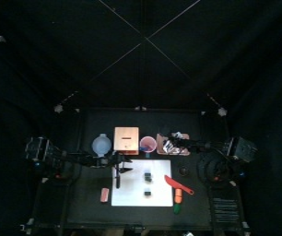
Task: Place sushi on board then cut the sushi with the knife then place the pieces on the plate
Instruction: Place the 4 sushi pieces on the plate
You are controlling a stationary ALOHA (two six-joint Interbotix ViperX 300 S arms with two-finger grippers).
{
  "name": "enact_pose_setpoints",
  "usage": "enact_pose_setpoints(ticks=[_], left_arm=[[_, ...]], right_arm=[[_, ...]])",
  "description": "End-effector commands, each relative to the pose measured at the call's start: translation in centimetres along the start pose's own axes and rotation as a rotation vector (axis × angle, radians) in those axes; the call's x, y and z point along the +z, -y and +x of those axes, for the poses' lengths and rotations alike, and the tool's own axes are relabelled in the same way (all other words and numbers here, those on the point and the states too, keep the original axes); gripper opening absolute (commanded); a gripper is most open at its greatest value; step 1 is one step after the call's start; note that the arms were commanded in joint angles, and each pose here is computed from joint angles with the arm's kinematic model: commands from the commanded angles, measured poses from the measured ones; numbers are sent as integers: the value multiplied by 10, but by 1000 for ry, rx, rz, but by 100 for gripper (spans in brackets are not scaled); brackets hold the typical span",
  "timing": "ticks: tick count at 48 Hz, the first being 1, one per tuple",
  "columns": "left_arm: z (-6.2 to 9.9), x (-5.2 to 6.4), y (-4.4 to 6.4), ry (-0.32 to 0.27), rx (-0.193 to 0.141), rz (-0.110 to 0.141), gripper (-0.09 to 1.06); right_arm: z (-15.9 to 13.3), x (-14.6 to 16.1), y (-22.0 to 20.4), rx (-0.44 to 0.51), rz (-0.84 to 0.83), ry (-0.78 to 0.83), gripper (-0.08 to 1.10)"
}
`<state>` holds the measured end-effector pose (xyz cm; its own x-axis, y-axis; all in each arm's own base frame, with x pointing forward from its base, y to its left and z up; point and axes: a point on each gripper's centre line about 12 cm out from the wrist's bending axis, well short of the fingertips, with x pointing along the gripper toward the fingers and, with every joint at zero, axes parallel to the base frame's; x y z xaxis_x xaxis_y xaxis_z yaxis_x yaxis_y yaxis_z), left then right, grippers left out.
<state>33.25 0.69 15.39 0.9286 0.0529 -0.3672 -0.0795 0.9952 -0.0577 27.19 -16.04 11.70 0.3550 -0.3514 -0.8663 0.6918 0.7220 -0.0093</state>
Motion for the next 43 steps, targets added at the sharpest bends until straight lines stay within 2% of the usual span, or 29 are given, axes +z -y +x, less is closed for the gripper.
enact_pose_setpoints(ticks=[1, 8, 19, 34, 43], left_arm=[[1, 6, 0, 19, 1, -1, 82], [2, 8, 0, 25, 0, -1, 82], [2, 9, 0, 28, 1, -2, 82], [3, 11, 0, 31, 1, -7, 82], [3, 11, 0, 31, 0, -5, 82]], right_arm=[[-28, 20, 1, -7, -5, 78, 77], [-62, 28, -15, 15, -40, 135, 77], [-97, 19, -77, 179, -184, 219, 77], [-105, -11, -147, 371, -370, 243, 77], [-103, -17, -169, 407, -409, 234, 77]])
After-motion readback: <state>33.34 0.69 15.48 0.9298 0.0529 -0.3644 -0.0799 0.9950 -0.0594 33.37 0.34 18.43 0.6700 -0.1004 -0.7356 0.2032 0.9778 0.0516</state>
